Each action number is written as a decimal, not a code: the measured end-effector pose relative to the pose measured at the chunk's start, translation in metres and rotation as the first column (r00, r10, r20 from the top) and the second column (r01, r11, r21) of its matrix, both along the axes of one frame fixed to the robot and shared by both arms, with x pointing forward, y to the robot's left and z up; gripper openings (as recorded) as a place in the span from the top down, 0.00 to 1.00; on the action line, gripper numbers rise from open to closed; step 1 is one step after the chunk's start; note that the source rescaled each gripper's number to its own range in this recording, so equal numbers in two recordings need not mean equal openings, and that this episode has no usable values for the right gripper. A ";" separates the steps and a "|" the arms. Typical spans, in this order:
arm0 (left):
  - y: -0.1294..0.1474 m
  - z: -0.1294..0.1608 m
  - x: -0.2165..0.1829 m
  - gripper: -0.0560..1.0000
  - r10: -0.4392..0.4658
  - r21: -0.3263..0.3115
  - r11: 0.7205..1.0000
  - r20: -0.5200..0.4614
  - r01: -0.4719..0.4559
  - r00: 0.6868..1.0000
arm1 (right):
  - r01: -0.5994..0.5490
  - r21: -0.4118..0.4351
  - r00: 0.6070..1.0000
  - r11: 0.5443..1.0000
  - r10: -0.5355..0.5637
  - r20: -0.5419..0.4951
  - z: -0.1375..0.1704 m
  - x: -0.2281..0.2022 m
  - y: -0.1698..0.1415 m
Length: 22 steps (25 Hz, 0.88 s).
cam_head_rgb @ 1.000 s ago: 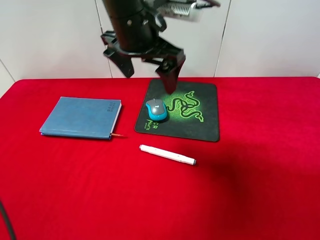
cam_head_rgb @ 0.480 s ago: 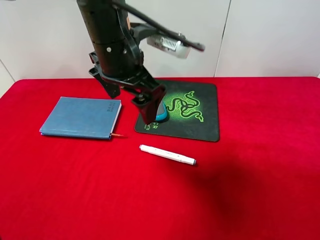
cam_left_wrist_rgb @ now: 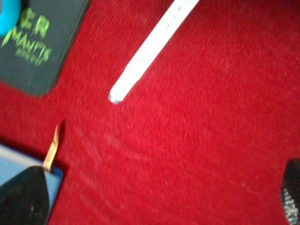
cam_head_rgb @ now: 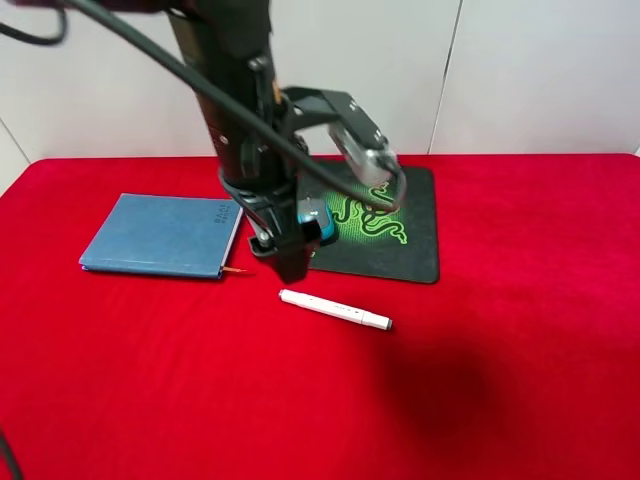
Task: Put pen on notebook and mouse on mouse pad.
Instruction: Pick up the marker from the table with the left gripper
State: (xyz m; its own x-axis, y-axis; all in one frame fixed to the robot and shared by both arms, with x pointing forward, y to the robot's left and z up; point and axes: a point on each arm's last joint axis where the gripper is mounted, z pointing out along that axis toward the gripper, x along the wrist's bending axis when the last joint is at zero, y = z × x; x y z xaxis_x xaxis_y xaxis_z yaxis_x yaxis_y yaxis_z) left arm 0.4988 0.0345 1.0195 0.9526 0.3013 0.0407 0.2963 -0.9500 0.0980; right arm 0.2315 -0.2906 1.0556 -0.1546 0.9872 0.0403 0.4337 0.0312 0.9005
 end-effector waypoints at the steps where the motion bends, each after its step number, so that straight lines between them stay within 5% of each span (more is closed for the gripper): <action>1: -0.003 -0.007 0.001 0.01 -0.016 0.008 1.000 -0.010 0.017 1.000 | 0.000 0.000 1.000 1.000 0.000 0.000 0.000 0.000 0.000; 10: -0.024 -0.069 0.010 0.01 -0.118 0.015 0.993 -0.105 0.120 0.988 | 0.000 0.000 1.000 1.000 0.000 0.000 0.000 0.000 0.000; 16: -0.034 -0.085 0.015 0.01 -0.179 -0.049 0.983 -0.068 0.176 0.982 | 0.000 0.000 1.000 1.000 0.000 0.000 0.000 0.000 0.000; 22: -0.037 -0.097 0.016 0.01 -0.194 -0.045 0.981 -0.075 0.191 0.978 | 0.000 0.000 1.000 1.000 0.000 0.000 0.000 0.000 0.000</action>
State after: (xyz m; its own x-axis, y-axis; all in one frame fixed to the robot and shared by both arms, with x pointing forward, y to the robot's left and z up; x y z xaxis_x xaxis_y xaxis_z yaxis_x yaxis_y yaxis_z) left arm 0.5146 -0.0027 0.9225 0.9927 0.1120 -0.0449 0.1166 -0.9862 0.1179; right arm 0.2315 -0.2906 1.0556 -0.1546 0.9872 0.0403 0.4337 0.0312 0.9005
